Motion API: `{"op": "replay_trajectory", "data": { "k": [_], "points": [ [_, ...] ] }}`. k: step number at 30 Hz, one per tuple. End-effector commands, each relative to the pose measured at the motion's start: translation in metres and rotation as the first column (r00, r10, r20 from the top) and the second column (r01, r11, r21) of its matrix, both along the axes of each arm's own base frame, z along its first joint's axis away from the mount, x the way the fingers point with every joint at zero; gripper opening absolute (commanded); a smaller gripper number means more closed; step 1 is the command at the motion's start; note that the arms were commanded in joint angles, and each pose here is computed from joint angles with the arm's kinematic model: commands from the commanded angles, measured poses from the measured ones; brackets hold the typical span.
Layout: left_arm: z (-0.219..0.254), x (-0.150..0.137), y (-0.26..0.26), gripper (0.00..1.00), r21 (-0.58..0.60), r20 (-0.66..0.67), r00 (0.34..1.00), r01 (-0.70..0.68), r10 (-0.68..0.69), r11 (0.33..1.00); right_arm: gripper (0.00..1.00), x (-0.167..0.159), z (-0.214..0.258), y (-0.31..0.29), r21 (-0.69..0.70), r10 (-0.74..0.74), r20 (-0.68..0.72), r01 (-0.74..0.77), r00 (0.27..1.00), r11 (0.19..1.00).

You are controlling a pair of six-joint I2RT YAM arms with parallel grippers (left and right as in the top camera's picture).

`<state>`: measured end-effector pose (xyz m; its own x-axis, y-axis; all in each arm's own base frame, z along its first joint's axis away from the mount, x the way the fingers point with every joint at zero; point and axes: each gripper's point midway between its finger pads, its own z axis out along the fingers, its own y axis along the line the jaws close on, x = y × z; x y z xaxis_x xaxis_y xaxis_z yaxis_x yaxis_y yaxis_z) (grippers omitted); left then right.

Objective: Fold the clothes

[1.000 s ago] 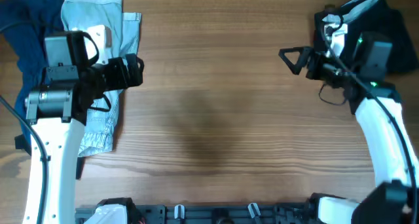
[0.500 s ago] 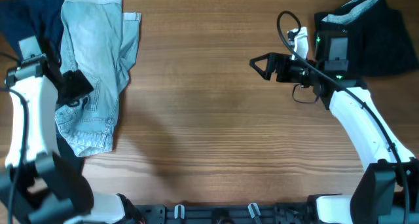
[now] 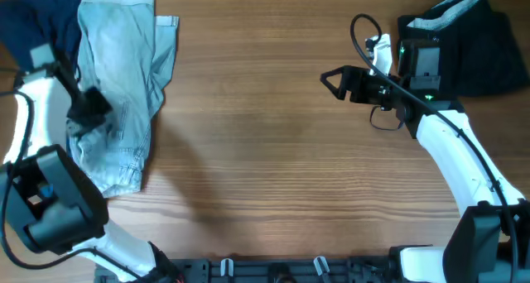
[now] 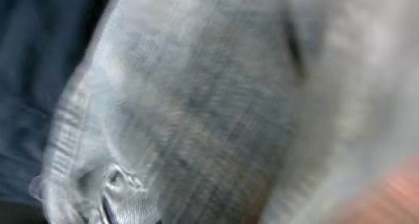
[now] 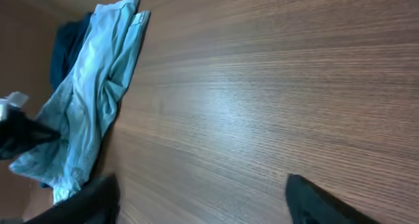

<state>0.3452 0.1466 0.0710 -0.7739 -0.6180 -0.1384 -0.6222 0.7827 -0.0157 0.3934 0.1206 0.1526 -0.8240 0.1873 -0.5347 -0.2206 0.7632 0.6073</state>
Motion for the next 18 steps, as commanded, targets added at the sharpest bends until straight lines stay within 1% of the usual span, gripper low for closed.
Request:
{"op": "replay_trajectory", "data": {
  "k": [1,3,5,6,7,9,10,12,13,15,18],
  "points": [
    [0.087,0.067,-0.074,0.04,-0.220,0.321,0.939,0.196,-0.119,0.955,0.72,0.006,0.004,-0.001,-0.008,-0.014,0.009,0.014,1.000,1.000],
    [0.128,0.089,-0.112,0.04,-0.231,0.446,0.874,0.321,-0.193,0.918,0.70,0.003,0.005,0.000,-0.003,-0.009,0.000,0.009,1.000,1.000],
    [0.159,0.107,-0.151,0.04,-0.186,0.547,0.791,0.434,-0.274,0.882,0.70,-0.003,0.008,-0.001,-0.005,-0.008,-0.012,0.008,1.000,1.000],
    [0.175,0.118,-0.177,0.04,-0.142,0.606,0.726,0.501,-0.325,0.854,0.70,-0.006,0.011,0.000,-0.001,-0.005,-0.014,0.005,1.000,1.000],
    [0.184,0.124,-0.197,0.04,-0.120,0.640,0.685,0.537,-0.348,0.835,0.70,-0.009,0.014,-0.001,-0.001,-0.008,-0.016,0.008,1.000,1.000],
    [0.196,0.132,-0.234,0.04,-0.110,0.687,0.630,0.582,-0.361,0.806,0.70,-0.013,0.024,-0.006,0.014,-0.035,-0.017,0.036,0.999,0.999],
    [0.200,0.133,-0.250,0.04,-0.098,0.703,0.602,0.609,-0.379,0.787,0.70,-0.014,0.031,-0.009,0.023,-0.046,-0.006,0.046,0.999,0.999],
    [0.213,0.126,-0.317,0.04,-0.052,0.747,0.490,0.717,-0.449,0.695,0.71,-0.018,0.056,-0.025,0.046,-0.077,0.048,0.075,0.996,0.996],
    [0.214,0.122,-0.336,0.04,-0.034,0.751,0.463,0.739,-0.470,0.673,0.71,-0.020,0.063,-0.033,0.045,-0.100,0.065,0.097,0.993,0.994],
    [0.213,0.114,-0.372,0.04,0.038,0.742,0.416,0.756,-0.525,0.653,0.71,-0.026,0.074,-0.049,0.039,-0.139,0.086,0.136,0.987,0.990],
    [0.223,0.114,-0.398,0.04,0.119,0.758,0.356,0.748,-0.546,0.653,0.71,-0.035,0.073,-0.055,0.004,-0.126,0.092,0.126,0.988,0.992]
  ]
}}
